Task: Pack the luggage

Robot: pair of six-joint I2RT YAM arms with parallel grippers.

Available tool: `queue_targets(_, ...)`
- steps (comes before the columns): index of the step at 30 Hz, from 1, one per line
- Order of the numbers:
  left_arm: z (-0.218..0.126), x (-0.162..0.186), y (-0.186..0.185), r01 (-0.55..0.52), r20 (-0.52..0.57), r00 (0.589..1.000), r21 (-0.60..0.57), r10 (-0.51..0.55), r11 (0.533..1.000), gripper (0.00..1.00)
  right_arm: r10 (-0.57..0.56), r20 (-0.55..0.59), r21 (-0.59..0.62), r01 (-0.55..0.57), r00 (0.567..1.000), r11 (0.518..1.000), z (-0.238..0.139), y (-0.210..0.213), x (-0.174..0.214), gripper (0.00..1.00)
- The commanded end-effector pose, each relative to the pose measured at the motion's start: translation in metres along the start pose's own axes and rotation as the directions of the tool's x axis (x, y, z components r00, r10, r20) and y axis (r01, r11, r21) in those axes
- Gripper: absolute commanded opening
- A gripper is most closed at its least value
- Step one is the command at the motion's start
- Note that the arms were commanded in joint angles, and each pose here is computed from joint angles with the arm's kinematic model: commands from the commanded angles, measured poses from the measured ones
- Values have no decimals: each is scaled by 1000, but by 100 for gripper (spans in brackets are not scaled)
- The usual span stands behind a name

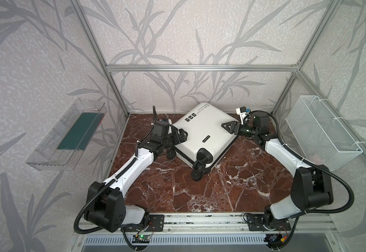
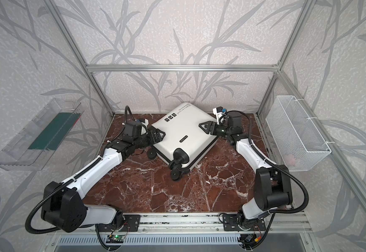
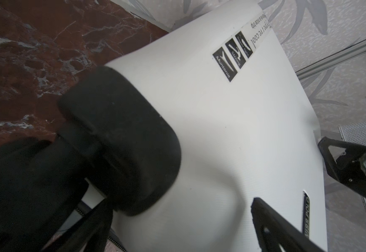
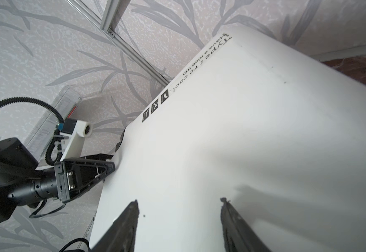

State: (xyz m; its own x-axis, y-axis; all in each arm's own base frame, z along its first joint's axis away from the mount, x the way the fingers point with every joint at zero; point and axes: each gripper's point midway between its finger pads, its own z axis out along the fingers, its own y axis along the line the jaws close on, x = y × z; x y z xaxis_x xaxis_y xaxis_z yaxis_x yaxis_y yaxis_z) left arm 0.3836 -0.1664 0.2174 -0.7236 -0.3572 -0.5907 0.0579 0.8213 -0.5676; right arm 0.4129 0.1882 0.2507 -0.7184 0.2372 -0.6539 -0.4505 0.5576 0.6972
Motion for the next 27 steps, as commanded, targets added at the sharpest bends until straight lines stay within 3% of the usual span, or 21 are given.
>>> queue_targets(1,-16,-32,-21,-65,73,996,63,60,996,99,81,-24,86,-78,996,993,-11,-15,10,64)
queue_targets(6,-35,-33,-19,-75,86,994,59,69,995,99,61,163,210,-95,985,973,-46,-30,-47,66)
queue_targets(11,-49,-14,-12,-72,64,996,56,68,996,99,129,275,311,-215,953,926,-62,-73,-86,66)
queue_targets(15,-57,2,-3,-58,53,997,50,56,997,99,174,260,338,-258,950,905,-43,-103,-100,60)
queue_targets(20,-58,18,4,-25,33,999,64,23,998,99,292,198,327,-344,936,880,-3,-145,-97,41)
queue_targets(27,-45,32,10,13,-6,1000,80,-13,997,99,304,76,212,-313,950,926,36,-150,-85,30)
